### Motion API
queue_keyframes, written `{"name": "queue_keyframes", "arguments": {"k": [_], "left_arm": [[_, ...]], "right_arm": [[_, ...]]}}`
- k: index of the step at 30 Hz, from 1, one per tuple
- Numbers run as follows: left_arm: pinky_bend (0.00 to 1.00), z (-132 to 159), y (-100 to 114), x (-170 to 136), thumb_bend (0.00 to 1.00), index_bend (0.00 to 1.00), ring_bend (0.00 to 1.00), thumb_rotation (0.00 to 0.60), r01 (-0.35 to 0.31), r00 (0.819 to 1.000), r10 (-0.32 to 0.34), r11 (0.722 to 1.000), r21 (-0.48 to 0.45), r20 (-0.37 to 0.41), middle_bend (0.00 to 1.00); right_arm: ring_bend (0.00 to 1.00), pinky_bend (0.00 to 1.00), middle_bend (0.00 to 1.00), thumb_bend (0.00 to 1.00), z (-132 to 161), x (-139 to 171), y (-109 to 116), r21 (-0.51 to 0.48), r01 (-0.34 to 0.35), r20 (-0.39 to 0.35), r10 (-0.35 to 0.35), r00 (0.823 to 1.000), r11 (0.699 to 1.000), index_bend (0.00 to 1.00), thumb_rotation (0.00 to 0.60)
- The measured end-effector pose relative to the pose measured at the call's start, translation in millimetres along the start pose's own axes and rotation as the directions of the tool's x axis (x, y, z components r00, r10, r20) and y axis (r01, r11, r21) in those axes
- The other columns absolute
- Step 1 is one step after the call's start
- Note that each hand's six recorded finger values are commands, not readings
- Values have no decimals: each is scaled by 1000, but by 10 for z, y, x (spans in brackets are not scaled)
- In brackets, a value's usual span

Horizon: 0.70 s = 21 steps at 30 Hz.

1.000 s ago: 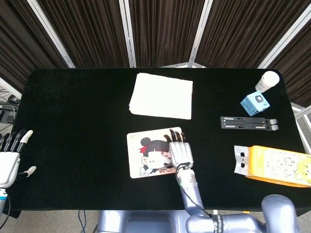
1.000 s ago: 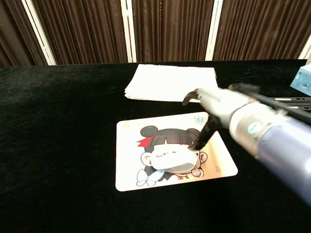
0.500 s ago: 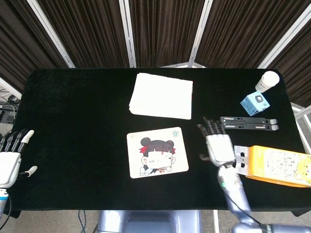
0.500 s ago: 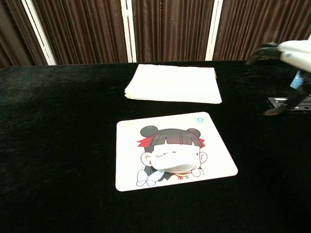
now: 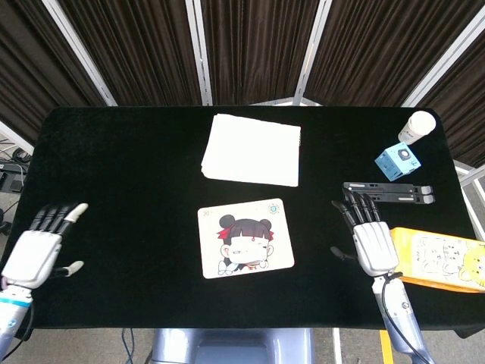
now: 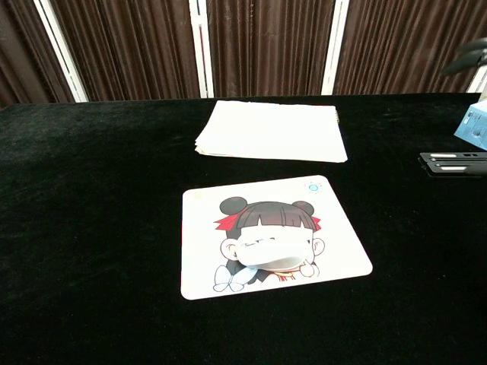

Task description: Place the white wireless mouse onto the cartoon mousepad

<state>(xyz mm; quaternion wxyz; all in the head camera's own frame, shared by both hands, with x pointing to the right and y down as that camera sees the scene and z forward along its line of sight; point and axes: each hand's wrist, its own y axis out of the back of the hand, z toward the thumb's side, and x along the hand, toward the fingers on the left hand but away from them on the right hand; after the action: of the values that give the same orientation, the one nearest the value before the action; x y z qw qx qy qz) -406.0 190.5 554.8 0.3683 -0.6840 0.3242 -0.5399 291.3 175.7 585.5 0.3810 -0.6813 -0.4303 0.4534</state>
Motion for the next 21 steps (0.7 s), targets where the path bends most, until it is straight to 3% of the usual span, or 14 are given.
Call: {"name": "queue_keyframes", "arguments": {"k": [8, 21], "left_arm": [[0, 480, 100, 380, 2, 0, 0, 600, 67, 992, -66, 998, -10, 103, 0], [0, 1426, -109, 902, 3, 0, 0, 600, 112, 961, -125, 992, 65, 246, 0]], "right_arm": [[0, 0, 0, 129, 44, 27, 22, -56, 38, -22, -40, 999, 998, 140, 600], [0, 0, 0, 138, 108, 36, 140, -150, 109, -26, -114, 993, 983, 140, 600]]}}
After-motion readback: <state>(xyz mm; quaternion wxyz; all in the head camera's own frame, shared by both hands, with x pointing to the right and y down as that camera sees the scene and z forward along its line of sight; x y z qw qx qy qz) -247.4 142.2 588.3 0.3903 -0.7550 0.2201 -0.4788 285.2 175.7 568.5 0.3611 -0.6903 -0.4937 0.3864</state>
